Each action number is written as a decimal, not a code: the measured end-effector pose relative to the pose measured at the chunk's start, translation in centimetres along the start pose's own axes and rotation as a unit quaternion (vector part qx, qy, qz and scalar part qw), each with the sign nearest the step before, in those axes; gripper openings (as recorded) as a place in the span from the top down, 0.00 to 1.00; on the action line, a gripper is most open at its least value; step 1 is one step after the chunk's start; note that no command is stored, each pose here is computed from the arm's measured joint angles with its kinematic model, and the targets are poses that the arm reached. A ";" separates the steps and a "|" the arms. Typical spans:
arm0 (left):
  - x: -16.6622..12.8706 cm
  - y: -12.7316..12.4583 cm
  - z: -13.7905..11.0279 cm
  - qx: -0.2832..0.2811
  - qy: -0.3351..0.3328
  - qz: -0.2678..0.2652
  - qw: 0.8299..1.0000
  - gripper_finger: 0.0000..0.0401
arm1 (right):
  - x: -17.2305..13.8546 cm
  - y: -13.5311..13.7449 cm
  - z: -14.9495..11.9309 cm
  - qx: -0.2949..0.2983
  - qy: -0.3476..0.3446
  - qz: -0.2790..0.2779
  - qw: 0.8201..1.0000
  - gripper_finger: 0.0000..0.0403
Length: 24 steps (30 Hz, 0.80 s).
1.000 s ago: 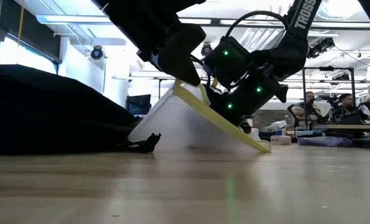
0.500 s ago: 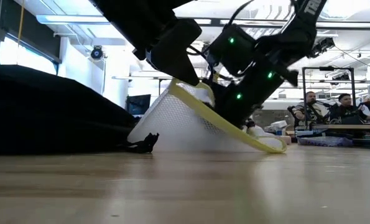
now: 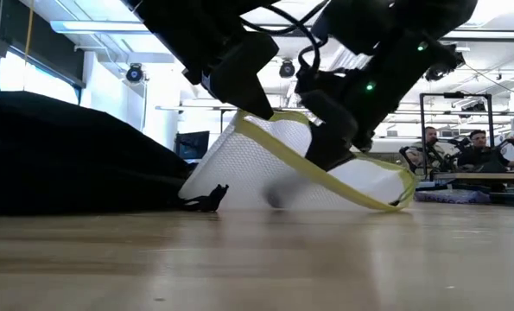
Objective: Unpack backpack
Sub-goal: Remove the black charger adapter from the transparent zip bag
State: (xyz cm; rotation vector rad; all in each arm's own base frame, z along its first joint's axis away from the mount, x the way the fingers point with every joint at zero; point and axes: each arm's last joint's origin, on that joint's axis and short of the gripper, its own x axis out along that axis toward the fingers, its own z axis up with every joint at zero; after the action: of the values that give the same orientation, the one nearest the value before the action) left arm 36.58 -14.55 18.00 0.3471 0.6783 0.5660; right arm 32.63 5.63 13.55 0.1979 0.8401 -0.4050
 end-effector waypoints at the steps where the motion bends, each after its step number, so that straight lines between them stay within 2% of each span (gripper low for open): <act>1: 0.0 0.0 0.0 -0.002 0.000 0.000 1.000 1.00 | -0.2 0.1 -0.2 -0.002 0.010 0.002 1.000 1.00; 9: 0.0 0.0 0.0 -0.001 0.002 0.001 1.000 1.00 | -2.2 0.8 -2.7 -0.006 0.072 -0.047 0.996 1.00; 19: 0.0 0.0 0.0 -0.002 0.004 -0.008 1.000 1.00 | -3.4 2.8 -4.4 -0.045 0.083 -0.025 0.995 0.99; 21: 0.0 0.0 0.0 -0.002 0.006 -0.012 1.000 1.00 | -3.5 2.7 -4.4 -0.048 0.087 -0.028 0.995 0.97; 24: 0.0 0.0 0.0 -0.003 0.005 -0.013 1.000 1.00 | -3.5 2.4 -4.6 -0.052 0.102 -0.037 0.993 0.87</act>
State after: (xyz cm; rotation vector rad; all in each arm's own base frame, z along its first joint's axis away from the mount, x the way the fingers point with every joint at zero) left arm 36.59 -14.56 17.93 0.3305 0.6906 0.5459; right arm 28.43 10.22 13.18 0.1124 1.0694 -0.4132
